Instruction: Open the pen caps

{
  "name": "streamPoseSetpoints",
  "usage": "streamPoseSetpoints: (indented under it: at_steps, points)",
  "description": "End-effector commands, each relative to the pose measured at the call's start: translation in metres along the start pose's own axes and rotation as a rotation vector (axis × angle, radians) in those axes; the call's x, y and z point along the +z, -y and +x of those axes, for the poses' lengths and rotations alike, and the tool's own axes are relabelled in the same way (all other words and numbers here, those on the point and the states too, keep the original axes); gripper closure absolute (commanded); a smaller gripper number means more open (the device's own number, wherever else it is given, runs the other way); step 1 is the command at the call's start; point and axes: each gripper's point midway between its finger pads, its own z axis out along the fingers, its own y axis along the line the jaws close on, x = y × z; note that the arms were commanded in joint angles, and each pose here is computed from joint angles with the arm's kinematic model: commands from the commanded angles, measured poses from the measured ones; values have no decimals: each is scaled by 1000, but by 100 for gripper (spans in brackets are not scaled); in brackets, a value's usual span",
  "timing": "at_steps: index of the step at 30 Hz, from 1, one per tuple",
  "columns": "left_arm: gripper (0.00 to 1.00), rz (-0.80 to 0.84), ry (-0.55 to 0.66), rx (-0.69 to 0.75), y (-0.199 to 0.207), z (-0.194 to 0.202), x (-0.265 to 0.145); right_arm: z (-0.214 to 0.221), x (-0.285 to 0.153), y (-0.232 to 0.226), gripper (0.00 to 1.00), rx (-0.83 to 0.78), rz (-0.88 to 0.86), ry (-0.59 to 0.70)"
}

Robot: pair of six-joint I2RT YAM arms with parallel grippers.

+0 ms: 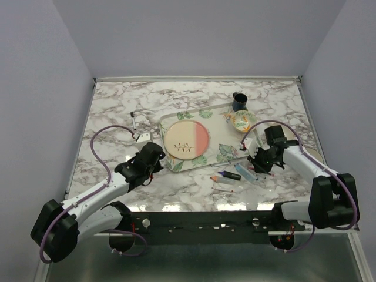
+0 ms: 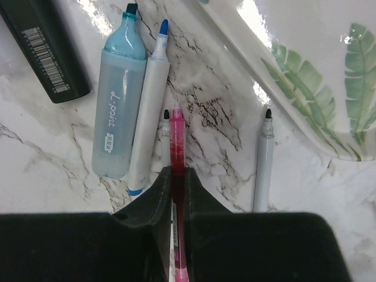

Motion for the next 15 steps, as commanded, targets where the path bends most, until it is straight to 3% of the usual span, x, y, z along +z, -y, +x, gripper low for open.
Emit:
streamPoseSetpoints:
  at_steps: [1, 5, 13, 15]
  points:
    - [89, -95, 100, -42, -20, -18, 9, -1, -4, 3, 77, 30, 2, -16]
    - [85, -153, 102, -35, -28, -23, 18, -5, -8, 6, 63, 29, 26, 1]
    - [84, -262, 100, -39, -47, -38, 40, -14, -16, 11, 50, 11, 68, 45]
    - [80, -269, 111, -47, -48, -45, 43, -16, -18, 12, 48, 7, 79, 56]
